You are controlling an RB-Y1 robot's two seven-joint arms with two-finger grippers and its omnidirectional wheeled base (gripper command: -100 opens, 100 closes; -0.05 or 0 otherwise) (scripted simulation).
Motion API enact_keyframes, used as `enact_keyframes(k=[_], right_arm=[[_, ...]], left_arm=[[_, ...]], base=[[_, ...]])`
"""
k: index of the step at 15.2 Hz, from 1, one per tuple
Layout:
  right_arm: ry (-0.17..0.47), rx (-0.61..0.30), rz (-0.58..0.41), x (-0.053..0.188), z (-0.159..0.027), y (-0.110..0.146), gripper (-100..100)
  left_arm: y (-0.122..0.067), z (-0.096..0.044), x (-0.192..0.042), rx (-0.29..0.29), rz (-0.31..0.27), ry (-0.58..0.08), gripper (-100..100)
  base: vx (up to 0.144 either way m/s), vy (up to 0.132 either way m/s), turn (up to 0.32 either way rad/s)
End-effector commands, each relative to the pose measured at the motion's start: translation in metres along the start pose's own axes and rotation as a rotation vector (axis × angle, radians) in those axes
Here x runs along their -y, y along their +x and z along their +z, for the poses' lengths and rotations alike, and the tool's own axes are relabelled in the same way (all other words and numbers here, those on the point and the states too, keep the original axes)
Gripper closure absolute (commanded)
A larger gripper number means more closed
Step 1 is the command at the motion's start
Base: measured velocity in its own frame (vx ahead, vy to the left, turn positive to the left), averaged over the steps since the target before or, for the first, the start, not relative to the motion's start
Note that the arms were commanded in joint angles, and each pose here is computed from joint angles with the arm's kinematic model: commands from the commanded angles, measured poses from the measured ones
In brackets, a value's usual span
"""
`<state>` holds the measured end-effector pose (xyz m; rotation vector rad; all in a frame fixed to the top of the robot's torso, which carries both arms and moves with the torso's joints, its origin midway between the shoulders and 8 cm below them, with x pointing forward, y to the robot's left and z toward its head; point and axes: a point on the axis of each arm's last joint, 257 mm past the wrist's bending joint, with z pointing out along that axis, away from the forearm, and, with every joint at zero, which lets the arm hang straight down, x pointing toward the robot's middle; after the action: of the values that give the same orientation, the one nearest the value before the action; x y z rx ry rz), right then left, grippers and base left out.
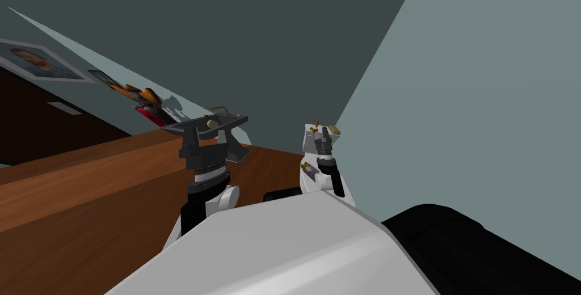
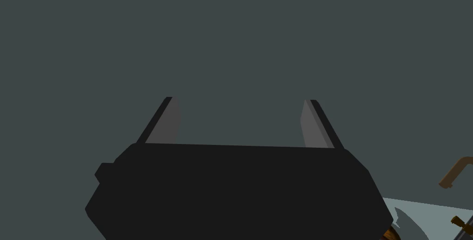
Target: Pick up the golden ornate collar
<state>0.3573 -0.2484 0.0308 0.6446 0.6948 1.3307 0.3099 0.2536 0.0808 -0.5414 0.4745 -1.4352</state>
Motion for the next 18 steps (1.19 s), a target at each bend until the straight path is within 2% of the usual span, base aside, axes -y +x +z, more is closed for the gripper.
enact_keyframes(k=[1, 2, 5, 6, 8, 9, 10, 11, 12, 13, 14, 15, 16, 17, 18], right_arm=[[0.028, -0.048, -0.058, 0.012, -0.004, 0.008, -100], [0.028, -0.048, -0.058, 0.012, -0.004, 0.008, -100], [0.091, -0.122, -0.180, 0.042, -0.015, 0.019, -100], [0.091, -0.122, -0.180, 0.042, -0.015, 0.019, -100], [0.148, -0.179, -0.280, 0.070, -0.027, 0.027, -100], [0.147, -0.179, -0.289, 0.070, -0.027, 0.027, -100], [0.178, -0.211, -0.344, 0.085, -0.034, 0.030, -100], [0.178, -0.211, -0.350, 0.085, -0.034, 0.030, -100], [0.210, -0.246, -0.410, 0.102, -0.043, 0.033, -100], [0.209, -0.246, -0.416, 0.102, -0.043, 0.033, -100], [0.244, -0.283, -0.476, 0.120, -0.054, 0.036, -100], [0.242, -0.284, -0.485, 0.120, -0.054, 0.036, -100], [0.277, -0.324, -0.547, 0.138, -0.065, 0.039, -100], [0.275, -0.326, -0.558, 0.138, -0.065, 0.039, -100], [0.311, -0.368, -0.618, 0.157, -0.078, 0.041, -100]], left_arm=[[0.000, 0.000, 0.000, 0.000, 0.000, 0.000, 0], [0.000, 0.000, 0.000, 0.000, 0.000, 0.000, 0], [0.000, 0.000, 0.000, 0.000, 0.000, 0.000, 0], [0.000, 0.000, 0.000, 0.000, 0.000, 0.000, 0], [0.000, 0.000, 0.000, 0.000, 0.000, 0.000, 0], [0.000, 0.000, 0.000, 0.000, 0.000, 0.000, 0], [0.000, 0.000, 0.000, 0.000, 0.000, 0.000, 0], [0.000, 0.000, 0.000, 0.000, 0.000, 0.000, 0], [0.000, 0.000, 0.000, 0.000, 0.000, 0.000, 0], [0.000, 0.000, 0.000, 0.000, 0.000, 0.000, 0], [0.000, 0.000, 0.000, 0.000, 0.000, 0.000, 0], [0.000, 0.000, 0.000, 0.000, 0.000, 0.000, 0], [0.000, 0.000, 0.000, 0.000, 0.000, 0.000, 0], [0.000, 0.000, 0.000, 0.000, 0.000, 0.000, 0], [0.000, 0.000, 0.000, 0.000, 0.000, 0.000, 0]], base=[[0.012, 0.002, 0.006], [0.022, 0.003, 0.010], [0.040, 0.003, 0.012], [0.049, -0.003, 0.011], [0.053, -0.003, 0.016], [0.053, 0.002, 0.012], [0.051, 0.007, 0.014], [0.047, 0.003, 0.008], [0.053, -0.001, 0.014], [0.049, 0.000, 0.011], [0.052, 0.002, 0.013], [0.053, 0.000, 0.016], [0.060, -0.001, 0.017], [0.058, 0.000, 0.015], [0.061, 0.001, 0.018]])
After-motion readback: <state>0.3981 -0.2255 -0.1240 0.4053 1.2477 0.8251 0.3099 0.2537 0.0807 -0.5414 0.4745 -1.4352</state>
